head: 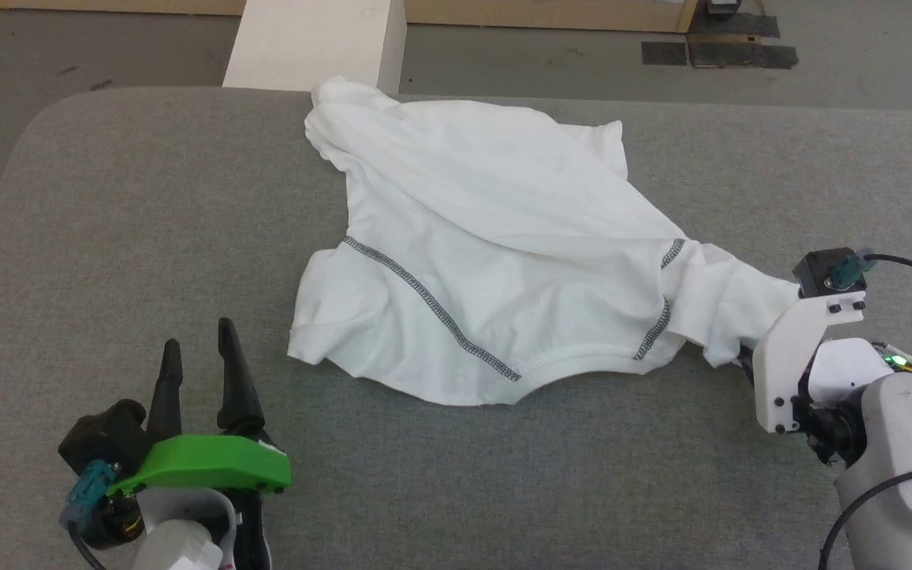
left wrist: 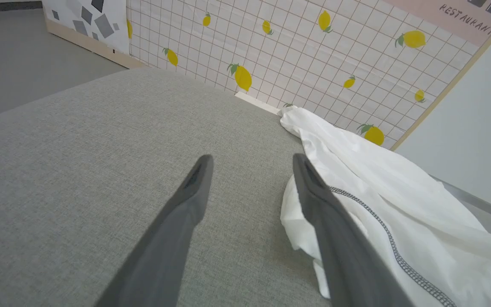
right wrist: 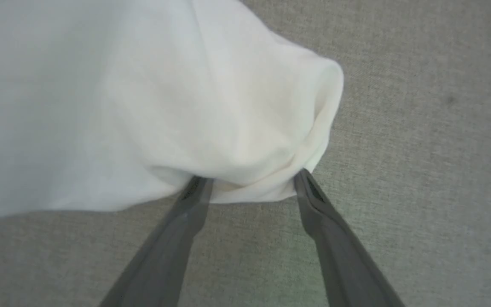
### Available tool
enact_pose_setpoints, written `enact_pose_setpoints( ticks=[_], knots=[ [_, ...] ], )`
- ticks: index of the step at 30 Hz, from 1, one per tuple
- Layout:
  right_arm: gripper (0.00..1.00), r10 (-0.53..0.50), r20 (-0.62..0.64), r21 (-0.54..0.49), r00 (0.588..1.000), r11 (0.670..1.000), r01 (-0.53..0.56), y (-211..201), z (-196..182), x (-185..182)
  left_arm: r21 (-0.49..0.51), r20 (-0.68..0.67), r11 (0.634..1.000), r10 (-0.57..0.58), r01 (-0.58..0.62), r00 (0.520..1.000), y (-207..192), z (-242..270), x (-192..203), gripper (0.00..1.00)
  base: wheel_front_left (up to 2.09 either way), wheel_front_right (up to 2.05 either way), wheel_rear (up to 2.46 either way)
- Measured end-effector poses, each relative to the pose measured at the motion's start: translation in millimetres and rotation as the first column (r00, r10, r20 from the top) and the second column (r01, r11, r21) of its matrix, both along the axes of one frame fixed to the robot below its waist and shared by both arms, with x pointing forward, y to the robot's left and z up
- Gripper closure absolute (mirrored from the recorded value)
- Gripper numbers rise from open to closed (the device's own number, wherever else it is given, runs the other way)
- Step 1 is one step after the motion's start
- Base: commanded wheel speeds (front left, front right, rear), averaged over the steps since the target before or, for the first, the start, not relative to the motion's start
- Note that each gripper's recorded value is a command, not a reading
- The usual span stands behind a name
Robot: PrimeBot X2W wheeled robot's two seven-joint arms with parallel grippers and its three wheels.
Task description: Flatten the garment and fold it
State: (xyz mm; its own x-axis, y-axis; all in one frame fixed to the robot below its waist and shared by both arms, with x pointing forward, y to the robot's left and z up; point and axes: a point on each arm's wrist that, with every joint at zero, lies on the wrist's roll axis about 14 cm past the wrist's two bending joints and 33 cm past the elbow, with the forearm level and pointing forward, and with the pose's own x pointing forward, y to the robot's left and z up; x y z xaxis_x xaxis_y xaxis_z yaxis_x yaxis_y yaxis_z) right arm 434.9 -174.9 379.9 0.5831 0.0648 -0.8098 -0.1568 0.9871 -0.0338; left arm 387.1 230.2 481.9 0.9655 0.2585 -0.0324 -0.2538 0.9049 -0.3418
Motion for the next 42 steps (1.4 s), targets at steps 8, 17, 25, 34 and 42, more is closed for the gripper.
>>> enact_pose_setpoints(
  ticks=[8, 17, 25, 34, 42],
  knots=[
    [1.0, -0.027, 0.054, 0.002, 0.998, 1.0, 0.027, -21.2, 7.4, 15.1, -0.002, -0.012, 1.0, -0.006, 0.006, 1.0, -1.8, -4.6, 1.1, 0.0, 0.0, 0.0, 0.0],
    [1.0, -0.23, 0.162, -0.166, 0.96, 0.952, 0.256, -146.7, 52.4, 26.2, -0.001, -0.015, 1.0, -0.026, 0.026, 1.0, -6.3, -5.8, 3.0, 0.0, 0.0, 0.0, 0.0],
    [0.0, -0.241, 0.27, -0.144, 0.932, 0.947, 0.287, -149.6, 63.0, 37.1, -0.006, -0.025, 0.999, -0.045, 0.045, 0.999, -12.1, -8.3, 5.1, 0.0, 0.0, 0.0, 0.0],
    [0.0, -0.281, 0.571, 0.099, 0.771, 0.956, 0.275, -116.0, 125.6, 48.2, -0.008, -0.004, 0.999, -0.05, 0.05, 0.999, -13.1, 1.5, 0.8, 0.0, 0.0, 0.0, 0.0],
    [0.0, -0.381, 0.506, 0.252, 0.774, 0.923, 0.29, -82.7, 84.0, -24.4, -0.021, 0.008, 0.997, -0.071, 0.071, 0.997, -19.9, 7.8, -2.8, 0.0, 0.0, 0.0, 0.0]
  ],
)
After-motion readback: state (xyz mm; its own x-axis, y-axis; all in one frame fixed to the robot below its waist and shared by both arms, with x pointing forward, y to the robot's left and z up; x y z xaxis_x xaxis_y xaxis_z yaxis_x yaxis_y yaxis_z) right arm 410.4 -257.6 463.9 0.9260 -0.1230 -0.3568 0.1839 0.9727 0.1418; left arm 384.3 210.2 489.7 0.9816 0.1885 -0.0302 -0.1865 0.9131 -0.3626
